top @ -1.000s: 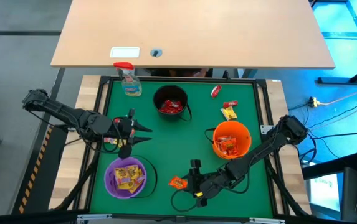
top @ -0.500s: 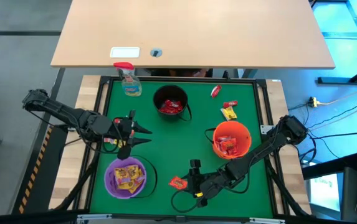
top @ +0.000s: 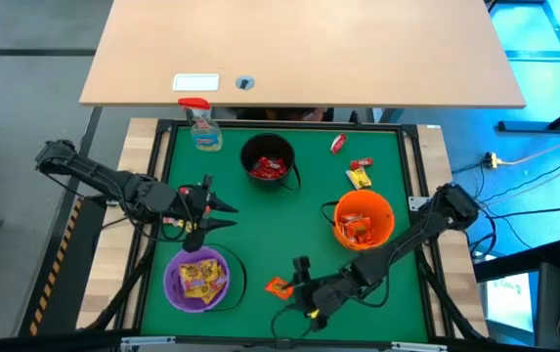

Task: Sort candy
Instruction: Put the orange candy into the orange bucket

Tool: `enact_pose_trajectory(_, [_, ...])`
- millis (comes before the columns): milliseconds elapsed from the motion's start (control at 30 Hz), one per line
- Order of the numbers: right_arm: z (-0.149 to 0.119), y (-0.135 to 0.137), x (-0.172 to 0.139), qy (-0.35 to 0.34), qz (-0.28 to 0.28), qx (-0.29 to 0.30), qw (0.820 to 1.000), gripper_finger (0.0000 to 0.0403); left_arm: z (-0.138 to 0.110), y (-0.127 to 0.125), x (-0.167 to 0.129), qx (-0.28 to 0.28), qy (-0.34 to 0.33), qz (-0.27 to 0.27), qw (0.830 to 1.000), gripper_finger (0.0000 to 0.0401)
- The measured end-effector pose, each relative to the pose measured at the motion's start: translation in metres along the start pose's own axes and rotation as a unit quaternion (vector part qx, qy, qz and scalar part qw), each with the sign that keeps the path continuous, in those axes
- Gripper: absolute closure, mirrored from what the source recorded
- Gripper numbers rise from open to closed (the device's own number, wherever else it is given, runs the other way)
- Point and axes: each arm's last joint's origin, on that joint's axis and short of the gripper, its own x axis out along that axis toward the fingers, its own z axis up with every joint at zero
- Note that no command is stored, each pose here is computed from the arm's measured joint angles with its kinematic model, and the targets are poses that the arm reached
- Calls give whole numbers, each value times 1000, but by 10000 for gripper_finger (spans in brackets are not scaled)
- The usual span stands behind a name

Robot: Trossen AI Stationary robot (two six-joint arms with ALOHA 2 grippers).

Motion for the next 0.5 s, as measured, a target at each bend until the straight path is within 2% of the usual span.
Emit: enact_pose_trajectory(500, [-10, 2, 9, 23, 7, 14, 1000, 196, -1, 1, 0, 4, 6, 4, 1000, 273])
